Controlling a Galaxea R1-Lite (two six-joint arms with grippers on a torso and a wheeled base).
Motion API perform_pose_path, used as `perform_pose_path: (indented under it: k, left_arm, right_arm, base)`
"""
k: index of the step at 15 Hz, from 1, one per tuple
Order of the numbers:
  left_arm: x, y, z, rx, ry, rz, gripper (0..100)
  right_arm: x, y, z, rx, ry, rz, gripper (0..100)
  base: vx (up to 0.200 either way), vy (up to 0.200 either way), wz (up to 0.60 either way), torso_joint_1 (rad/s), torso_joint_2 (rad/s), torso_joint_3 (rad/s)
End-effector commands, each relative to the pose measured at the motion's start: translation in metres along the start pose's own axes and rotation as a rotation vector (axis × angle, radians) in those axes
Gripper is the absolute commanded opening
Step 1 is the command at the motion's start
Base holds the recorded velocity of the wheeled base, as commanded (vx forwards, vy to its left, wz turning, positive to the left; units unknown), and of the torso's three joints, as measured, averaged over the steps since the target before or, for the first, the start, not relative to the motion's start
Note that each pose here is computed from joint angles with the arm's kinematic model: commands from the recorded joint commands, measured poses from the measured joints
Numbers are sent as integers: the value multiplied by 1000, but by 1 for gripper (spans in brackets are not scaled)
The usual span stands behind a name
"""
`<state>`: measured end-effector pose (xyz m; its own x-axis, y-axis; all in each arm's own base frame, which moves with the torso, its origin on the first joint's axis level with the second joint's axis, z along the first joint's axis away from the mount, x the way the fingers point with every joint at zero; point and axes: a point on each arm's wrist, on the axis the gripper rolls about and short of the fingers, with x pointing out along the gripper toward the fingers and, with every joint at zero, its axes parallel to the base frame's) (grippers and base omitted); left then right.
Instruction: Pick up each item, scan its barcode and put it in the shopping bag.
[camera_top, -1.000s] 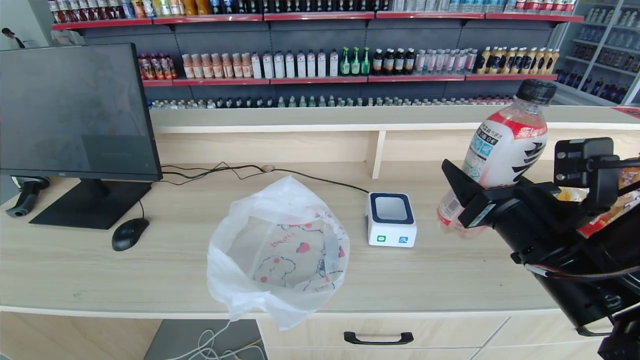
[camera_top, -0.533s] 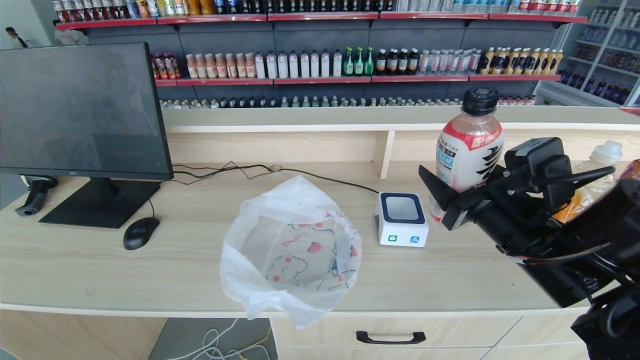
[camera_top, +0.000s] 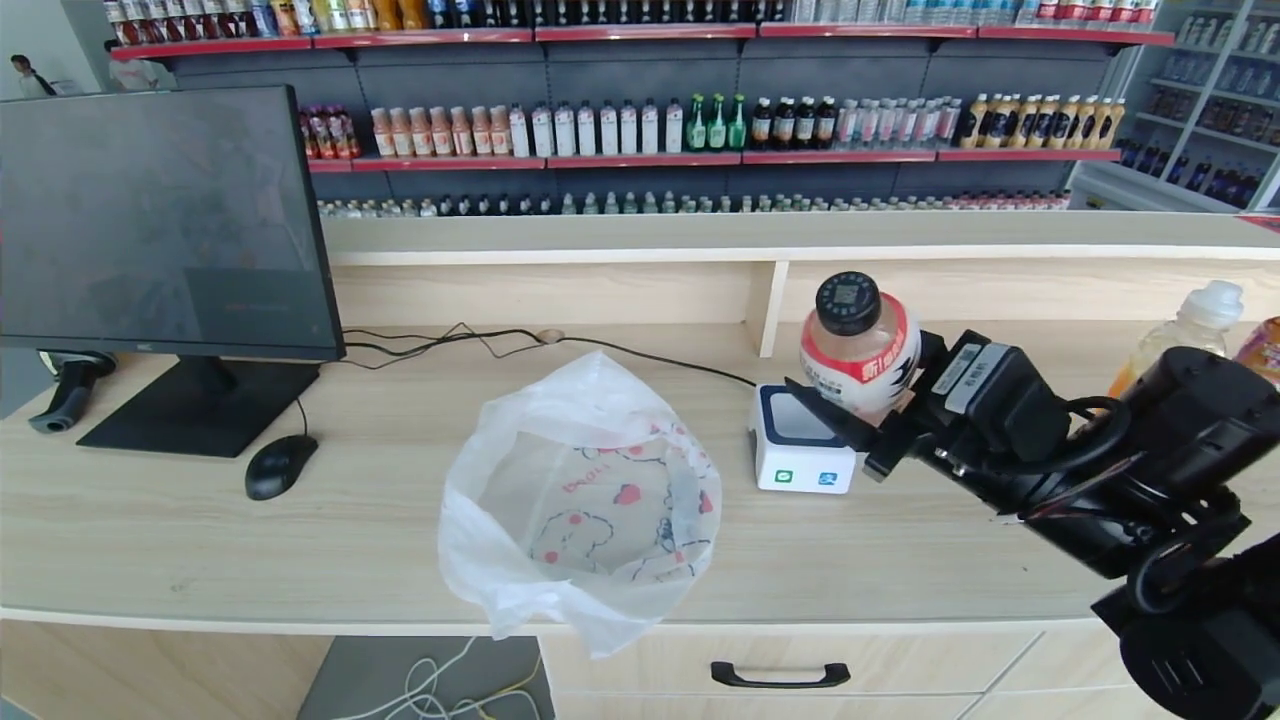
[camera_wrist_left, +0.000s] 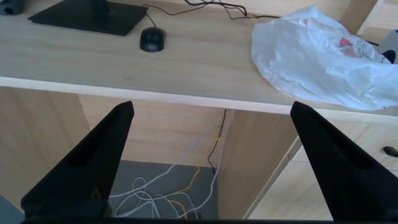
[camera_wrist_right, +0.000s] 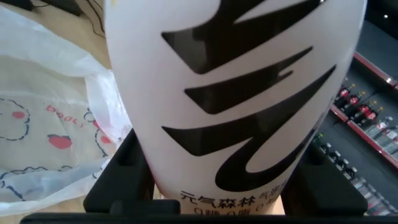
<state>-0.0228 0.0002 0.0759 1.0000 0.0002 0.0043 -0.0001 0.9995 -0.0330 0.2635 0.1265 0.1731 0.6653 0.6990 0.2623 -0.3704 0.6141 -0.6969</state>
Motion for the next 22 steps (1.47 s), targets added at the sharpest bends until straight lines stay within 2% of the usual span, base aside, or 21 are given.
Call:
perform_pose_path:
  k: [1,4,7,12,22]
  left_arm:
    - [0,0,0,-1,1,0,100]
    - [0,0,0,2,-2,0,100]
    - [0,0,1,4,-5,1,100]
    - [0,0,1,2,-5,0,100]
    - [0,0,0,12,1,0,100]
  right_arm:
    - [9,2,-15,-15,-3,31,0]
    - [28,3,-29,-57,-93,114,0]
    - [23,-1,-53,-91,-81,162,0]
    - [28,-22,-70,-127,-129,166,0]
    - [43,-11,-97,-139,-161,226,0]
  base:
    - [0,0,0,0,0,0]
    - [0,0,0,0,0,0]
    - [0,0,0,0,0,0]
    - [0,0,0,0,0,0]
    - [0,0,0,0,0,0]
